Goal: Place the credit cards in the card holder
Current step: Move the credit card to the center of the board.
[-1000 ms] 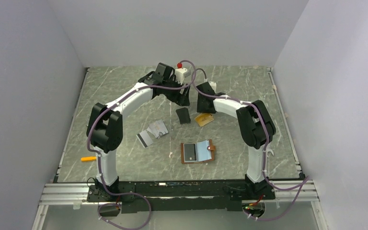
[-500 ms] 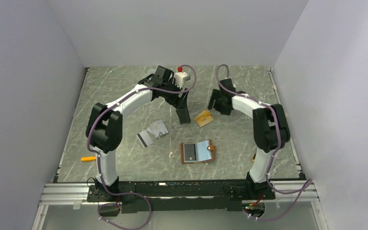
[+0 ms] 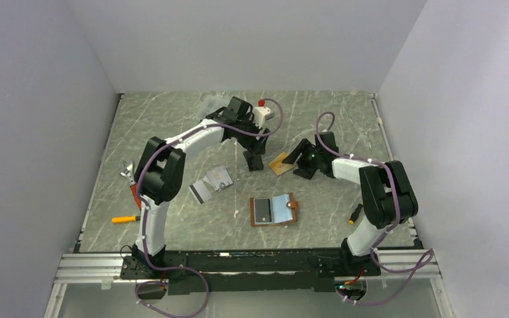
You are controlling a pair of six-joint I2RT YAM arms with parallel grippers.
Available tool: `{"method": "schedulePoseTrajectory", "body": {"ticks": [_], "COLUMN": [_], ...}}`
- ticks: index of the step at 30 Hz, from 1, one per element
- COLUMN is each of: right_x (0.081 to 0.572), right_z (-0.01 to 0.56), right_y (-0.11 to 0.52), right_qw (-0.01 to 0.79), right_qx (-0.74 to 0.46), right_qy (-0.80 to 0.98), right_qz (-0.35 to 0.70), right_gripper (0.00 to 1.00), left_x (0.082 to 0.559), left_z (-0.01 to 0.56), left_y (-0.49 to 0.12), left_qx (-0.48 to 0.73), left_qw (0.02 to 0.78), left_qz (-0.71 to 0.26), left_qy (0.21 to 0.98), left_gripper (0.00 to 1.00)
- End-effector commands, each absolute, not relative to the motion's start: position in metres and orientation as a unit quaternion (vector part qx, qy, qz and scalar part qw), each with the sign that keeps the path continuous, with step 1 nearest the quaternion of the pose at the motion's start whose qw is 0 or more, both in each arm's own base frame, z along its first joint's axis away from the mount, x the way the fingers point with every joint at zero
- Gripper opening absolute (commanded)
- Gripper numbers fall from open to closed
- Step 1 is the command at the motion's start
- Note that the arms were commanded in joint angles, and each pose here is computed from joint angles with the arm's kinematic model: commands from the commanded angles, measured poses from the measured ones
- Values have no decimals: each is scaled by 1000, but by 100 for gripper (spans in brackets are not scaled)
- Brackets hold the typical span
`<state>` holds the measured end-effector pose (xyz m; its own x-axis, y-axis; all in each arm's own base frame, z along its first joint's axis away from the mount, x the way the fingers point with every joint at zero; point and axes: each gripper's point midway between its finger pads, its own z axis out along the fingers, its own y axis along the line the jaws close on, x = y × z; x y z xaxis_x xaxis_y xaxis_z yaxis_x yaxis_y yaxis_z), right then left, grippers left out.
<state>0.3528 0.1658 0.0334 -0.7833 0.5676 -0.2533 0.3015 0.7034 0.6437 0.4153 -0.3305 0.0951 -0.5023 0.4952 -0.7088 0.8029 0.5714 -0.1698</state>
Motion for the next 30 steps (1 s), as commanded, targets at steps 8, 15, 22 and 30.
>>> {"method": "schedulePoseTrajectory", "body": {"ticks": [8, 15, 22, 30], "right_x": [341, 330, 331, 338], "right_z": [13, 6, 3, -1], "right_y": [170, 154, 140, 135], "right_qw": [207, 225, 253, 266], "right_qx": [340, 401, 434, 450], "right_qy": [850, 824, 805, 789], "right_qz": [345, 330, 316, 323], "right_gripper": [62, 60, 52, 51], "left_x": [425, 418, 417, 423], "left_z": [78, 68, 66, 58], "left_y": [-370, -385, -396, -399], "left_qx": [397, 420, 426, 428], "left_qw": [329, 329, 331, 330], "left_qz": [-205, -195, -193, -165], "left_qy": [832, 823, 820, 825], "left_gripper": [69, 70, 70, 70]}}
